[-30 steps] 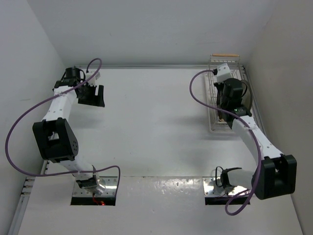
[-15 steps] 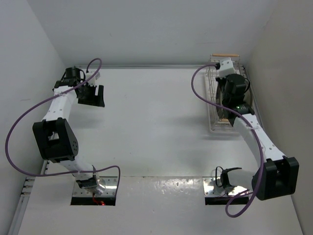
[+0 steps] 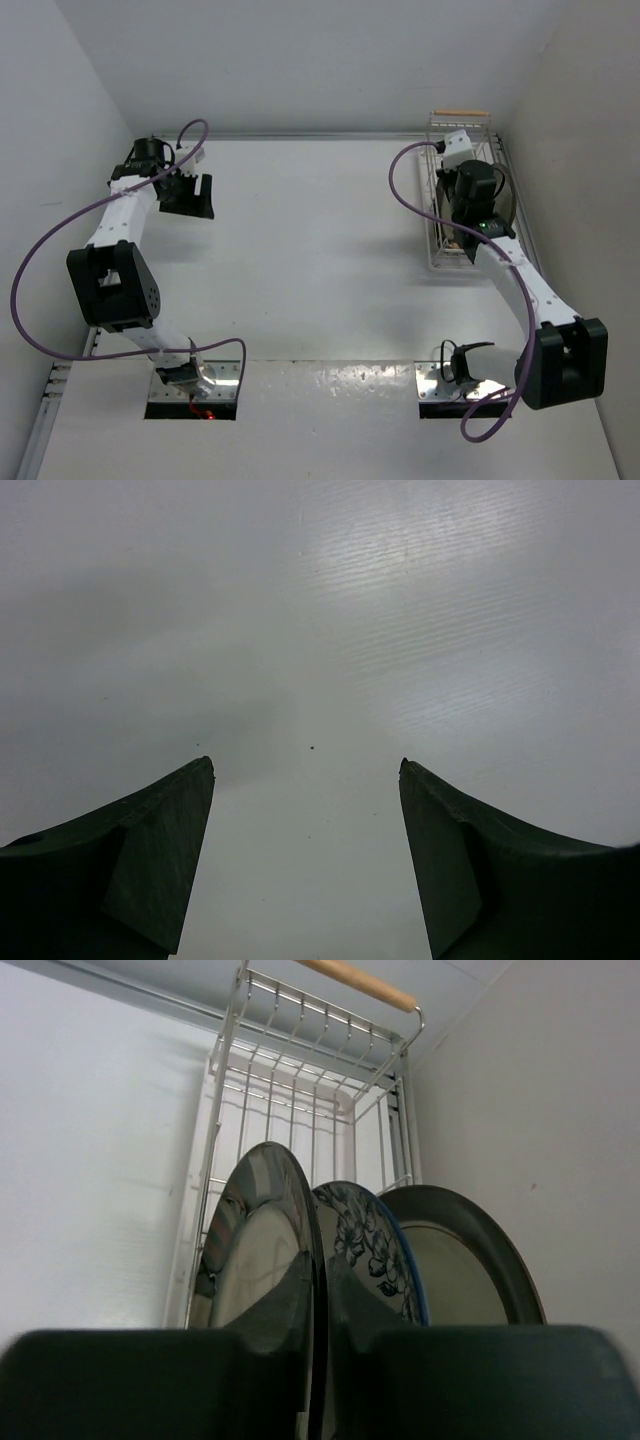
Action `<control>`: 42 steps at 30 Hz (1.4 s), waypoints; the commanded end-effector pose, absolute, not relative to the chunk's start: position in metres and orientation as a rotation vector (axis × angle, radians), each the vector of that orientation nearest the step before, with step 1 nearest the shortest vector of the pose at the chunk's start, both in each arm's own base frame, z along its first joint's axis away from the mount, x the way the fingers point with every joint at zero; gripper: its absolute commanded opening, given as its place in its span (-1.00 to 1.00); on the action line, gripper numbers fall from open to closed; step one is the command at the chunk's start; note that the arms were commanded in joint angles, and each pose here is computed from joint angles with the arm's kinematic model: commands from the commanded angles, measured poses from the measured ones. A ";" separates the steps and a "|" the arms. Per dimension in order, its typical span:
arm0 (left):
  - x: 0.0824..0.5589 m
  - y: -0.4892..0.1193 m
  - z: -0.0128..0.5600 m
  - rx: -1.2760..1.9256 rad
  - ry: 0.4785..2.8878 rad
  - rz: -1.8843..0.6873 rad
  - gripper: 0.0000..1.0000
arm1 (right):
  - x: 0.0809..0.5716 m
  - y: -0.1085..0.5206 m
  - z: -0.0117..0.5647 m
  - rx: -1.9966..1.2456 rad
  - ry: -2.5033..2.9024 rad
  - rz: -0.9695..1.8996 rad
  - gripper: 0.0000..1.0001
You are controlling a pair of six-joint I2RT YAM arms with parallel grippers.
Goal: Load the plates into the dish rack
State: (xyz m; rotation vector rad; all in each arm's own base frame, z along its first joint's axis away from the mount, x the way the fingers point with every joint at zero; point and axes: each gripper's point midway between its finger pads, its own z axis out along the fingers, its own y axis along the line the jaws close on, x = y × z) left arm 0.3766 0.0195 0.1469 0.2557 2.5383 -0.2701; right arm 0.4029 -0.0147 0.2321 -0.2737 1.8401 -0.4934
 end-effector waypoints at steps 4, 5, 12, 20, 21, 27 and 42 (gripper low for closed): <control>0.379 0.018 0.154 0.278 2.513 -0.264 0.58 | 0.409 -0.004 0.264 -0.271 1.744 -0.444 -0.44; 0.379 0.018 0.154 0.278 2.513 -0.264 0.58 | 0.409 -0.004 0.267 -0.272 1.739 -0.446 -0.33; 0.379 0.018 0.158 0.291 2.502 -0.257 0.58 | 0.410 -0.007 0.309 -0.275 1.666 -0.480 0.41; 0.378 0.018 0.161 0.292 2.493 -0.253 0.58 | 0.393 -0.006 0.366 -0.224 1.550 -0.442 0.55; 0.378 0.018 0.161 0.292 2.493 -0.253 0.58 | 0.390 -0.005 0.368 -0.187 1.555 -0.404 0.59; 0.375 0.021 0.163 0.286 2.492 -0.225 0.58 | 0.343 0.011 0.371 -0.183 1.588 -0.200 1.00; 0.362 0.023 0.168 0.285 2.476 -0.163 0.58 | 0.216 0.000 0.169 0.409 1.916 0.093 1.00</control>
